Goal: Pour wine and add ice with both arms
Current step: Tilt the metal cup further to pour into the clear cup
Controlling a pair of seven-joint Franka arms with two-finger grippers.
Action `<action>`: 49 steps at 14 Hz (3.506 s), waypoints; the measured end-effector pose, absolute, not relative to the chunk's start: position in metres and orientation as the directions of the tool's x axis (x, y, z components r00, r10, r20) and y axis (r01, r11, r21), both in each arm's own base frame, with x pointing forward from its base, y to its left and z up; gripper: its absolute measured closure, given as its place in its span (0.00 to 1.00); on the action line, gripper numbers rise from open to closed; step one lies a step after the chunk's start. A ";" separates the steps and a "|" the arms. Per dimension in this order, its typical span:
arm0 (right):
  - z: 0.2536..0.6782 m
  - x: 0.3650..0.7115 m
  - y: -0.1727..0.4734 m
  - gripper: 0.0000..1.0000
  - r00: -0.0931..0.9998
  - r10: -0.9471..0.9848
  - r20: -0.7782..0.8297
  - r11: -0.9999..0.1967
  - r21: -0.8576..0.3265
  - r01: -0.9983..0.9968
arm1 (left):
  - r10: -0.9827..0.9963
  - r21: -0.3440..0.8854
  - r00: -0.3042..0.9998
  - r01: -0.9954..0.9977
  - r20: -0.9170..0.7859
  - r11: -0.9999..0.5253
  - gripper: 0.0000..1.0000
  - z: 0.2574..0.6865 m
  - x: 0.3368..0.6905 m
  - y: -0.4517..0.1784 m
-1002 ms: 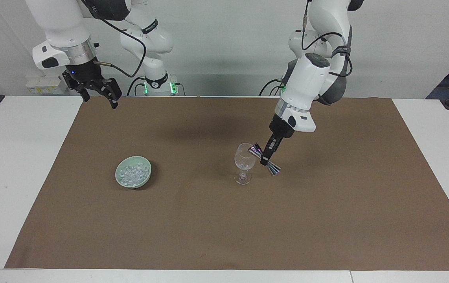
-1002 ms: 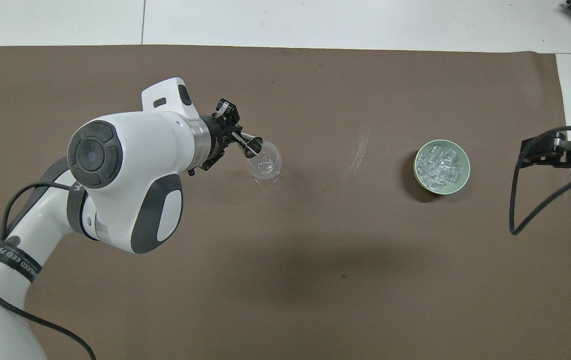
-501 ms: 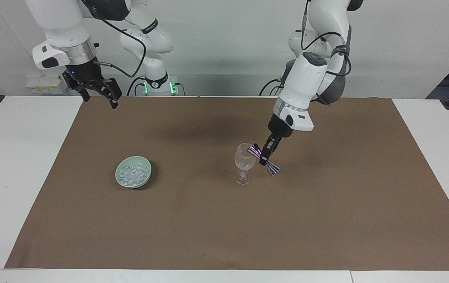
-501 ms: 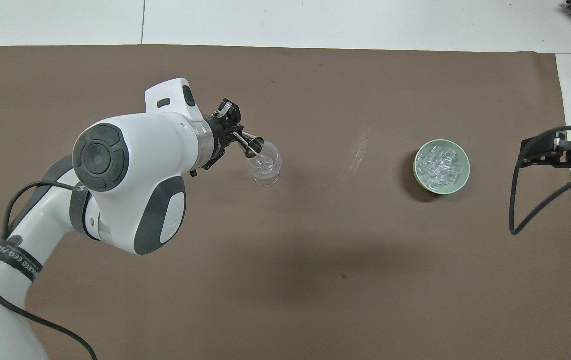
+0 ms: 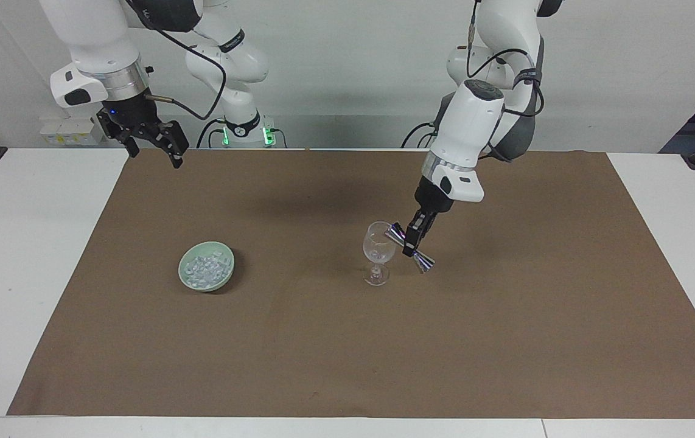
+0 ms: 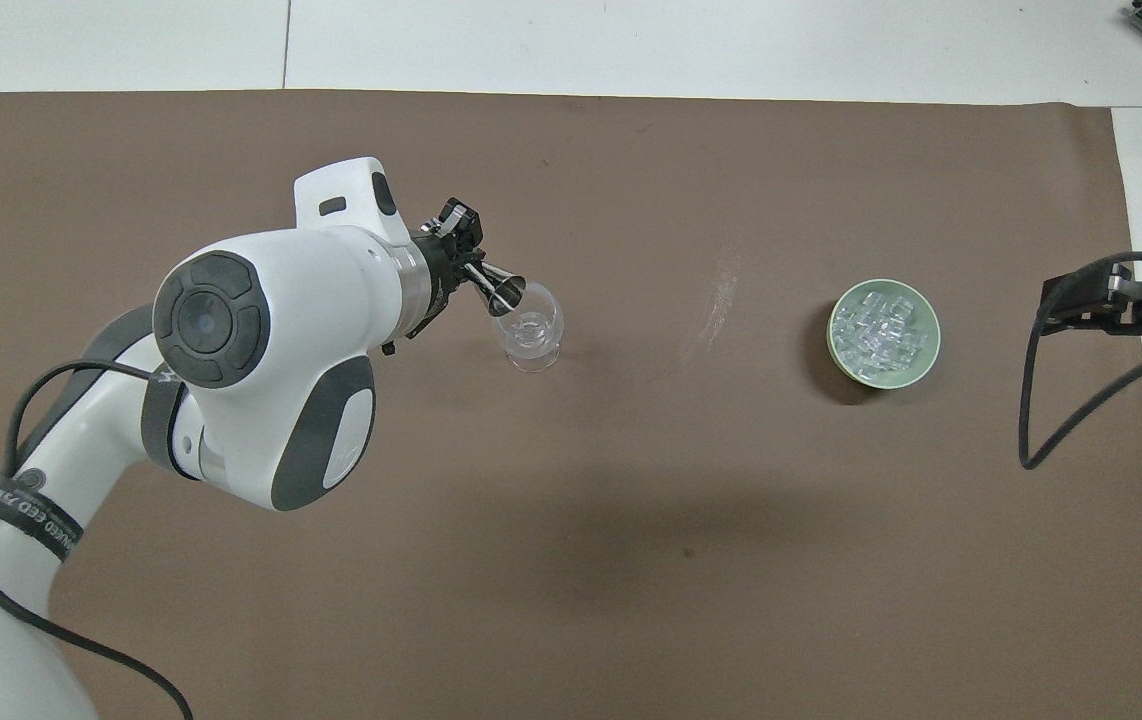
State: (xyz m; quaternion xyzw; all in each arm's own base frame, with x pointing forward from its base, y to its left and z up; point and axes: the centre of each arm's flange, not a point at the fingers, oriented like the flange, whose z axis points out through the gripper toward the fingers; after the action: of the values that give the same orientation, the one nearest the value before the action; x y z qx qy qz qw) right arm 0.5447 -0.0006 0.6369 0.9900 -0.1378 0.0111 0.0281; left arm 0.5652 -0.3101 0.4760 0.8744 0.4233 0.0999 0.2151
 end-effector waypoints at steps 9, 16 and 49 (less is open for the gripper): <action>0.637 0.545 -0.001 0.00 0.970 -0.241 0.034 -0.969 0.052 -0.243 | 0.766 0.455 0.642 0.673 0.032 -0.583 0.78 0.476 0.563 -0.314; 0.637 0.545 -0.001 0.00 0.970 -0.241 0.035 -0.969 0.052 -0.243 | 0.757 0.459 0.651 0.655 0.059 -0.599 0.78 0.477 0.563 -0.315; 0.637 0.545 -0.001 0.00 0.970 -0.241 0.034 -0.969 0.052 -0.243 | 0.672 0.441 0.709 0.544 0.214 -0.714 0.78 0.481 0.556 -0.330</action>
State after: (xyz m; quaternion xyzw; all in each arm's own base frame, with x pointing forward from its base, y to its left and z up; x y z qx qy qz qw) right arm 0.5454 -0.0007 0.6371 0.9920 -0.1220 0.0137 0.0279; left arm 0.5563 -0.3302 0.4810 0.9075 0.3349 0.1828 0.1757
